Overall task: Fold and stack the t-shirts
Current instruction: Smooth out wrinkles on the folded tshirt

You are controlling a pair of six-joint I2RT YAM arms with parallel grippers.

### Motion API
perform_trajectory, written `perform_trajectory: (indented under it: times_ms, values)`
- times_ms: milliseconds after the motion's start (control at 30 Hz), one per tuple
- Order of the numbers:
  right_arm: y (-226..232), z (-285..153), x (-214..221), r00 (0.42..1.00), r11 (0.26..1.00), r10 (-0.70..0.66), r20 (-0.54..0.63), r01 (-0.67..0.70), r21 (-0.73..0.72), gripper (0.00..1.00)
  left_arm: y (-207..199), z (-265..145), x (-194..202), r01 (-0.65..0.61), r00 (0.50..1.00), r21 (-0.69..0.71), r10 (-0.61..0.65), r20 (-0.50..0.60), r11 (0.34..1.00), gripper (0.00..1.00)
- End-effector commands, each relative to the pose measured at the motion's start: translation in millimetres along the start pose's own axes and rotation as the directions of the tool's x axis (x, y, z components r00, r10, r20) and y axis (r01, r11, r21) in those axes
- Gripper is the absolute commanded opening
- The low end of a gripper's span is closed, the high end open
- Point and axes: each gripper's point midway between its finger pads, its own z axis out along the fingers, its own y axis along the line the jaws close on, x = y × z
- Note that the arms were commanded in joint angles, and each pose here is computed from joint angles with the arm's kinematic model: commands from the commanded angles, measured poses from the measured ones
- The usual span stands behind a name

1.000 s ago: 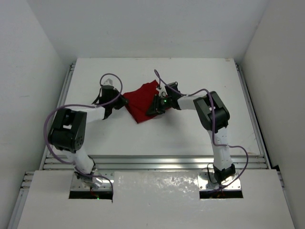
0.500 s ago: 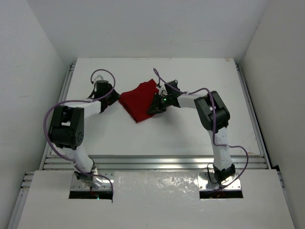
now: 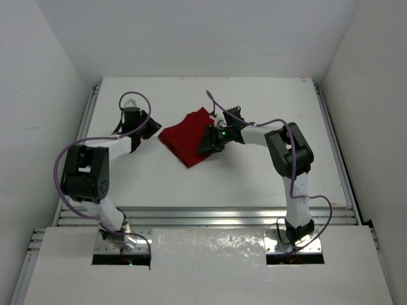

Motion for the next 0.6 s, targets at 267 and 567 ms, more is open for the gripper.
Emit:
perform_trajectory:
  times_ms: [267,567]
  values:
    - [80.5,-177.7,-32.6,0.868,0.896,-0.398,0.296,0.299,0.329,0.99,-75.1,-176.3,-68.6,-0.086,0.973,-0.05,0.095,0.212,0.995,1.0]
    - [57.0,-342.2,54.5,0.69,0.664,-0.568,0.45,0.061,0.745,0.99,-14.4,-283.6,-102.3,-0.198,0.828,-0.275,0.311,0.467,0.941,1.0]
